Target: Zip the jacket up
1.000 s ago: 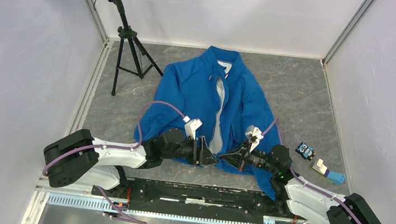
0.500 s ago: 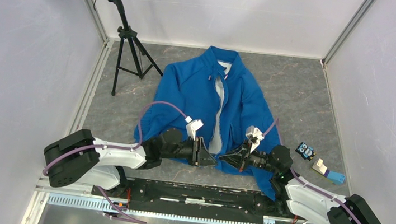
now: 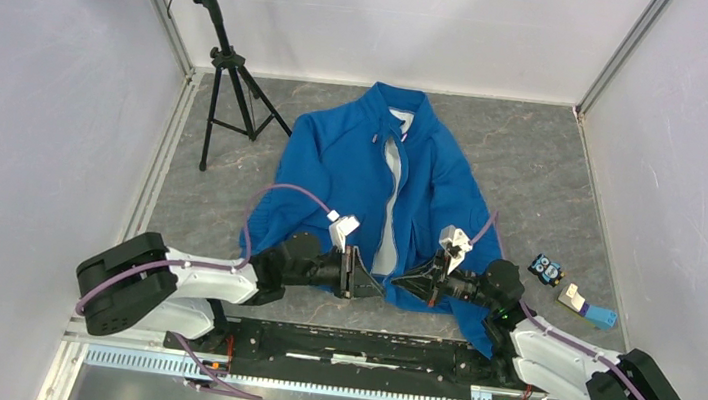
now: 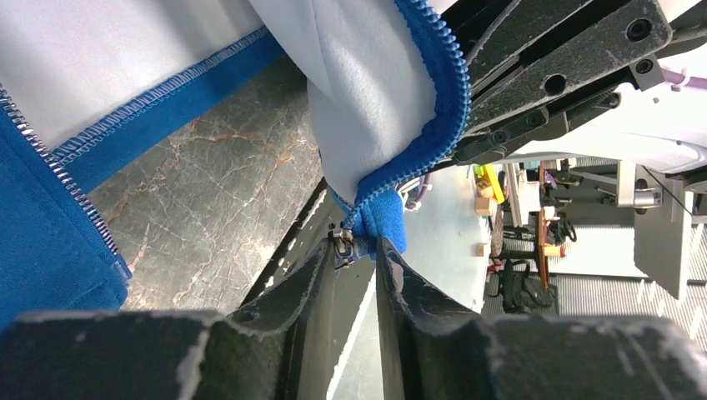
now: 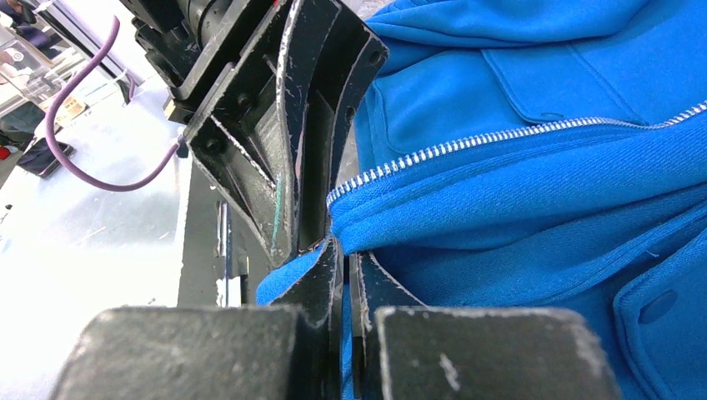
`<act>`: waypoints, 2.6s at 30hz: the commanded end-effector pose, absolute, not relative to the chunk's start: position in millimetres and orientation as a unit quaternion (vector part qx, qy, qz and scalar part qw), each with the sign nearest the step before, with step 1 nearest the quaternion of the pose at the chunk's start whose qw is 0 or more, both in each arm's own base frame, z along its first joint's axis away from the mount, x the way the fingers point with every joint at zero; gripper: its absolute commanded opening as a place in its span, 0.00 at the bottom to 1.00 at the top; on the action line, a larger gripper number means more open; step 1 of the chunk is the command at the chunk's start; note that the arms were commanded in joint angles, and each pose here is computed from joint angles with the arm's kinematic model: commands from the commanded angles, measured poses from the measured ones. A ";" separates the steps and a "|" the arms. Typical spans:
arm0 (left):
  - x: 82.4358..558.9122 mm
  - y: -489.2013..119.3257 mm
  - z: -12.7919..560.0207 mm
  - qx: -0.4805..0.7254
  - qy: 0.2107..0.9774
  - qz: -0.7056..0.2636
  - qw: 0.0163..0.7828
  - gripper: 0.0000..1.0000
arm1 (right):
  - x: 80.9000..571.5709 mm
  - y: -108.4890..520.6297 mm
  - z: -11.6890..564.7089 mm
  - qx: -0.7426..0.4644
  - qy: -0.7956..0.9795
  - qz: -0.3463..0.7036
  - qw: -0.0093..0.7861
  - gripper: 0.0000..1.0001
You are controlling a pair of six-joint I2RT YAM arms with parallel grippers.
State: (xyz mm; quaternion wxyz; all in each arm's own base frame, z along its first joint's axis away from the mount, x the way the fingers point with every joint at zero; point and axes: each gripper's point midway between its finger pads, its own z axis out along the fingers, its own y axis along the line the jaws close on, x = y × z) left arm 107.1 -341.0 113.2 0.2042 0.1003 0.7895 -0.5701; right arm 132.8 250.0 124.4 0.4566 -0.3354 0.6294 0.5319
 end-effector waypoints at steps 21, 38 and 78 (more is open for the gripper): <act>144.9 -321.7 111.9 0.142 0.853 -0.416 0.282 0.02 | 145.0 228.7 73.5 -0.223 0.825 0.418 0.307 0.66; 134.9 -321.5 110.0 0.159 0.852 -0.416 0.276 0.02 | 126.3 259.5 118.3 0.000 0.782 0.581 0.227 0.68; 115.1 -342.6 114.2 0.163 0.851 -0.429 0.256 0.08 | 131.5 254.6 123.9 -0.056 0.690 0.623 0.365 0.00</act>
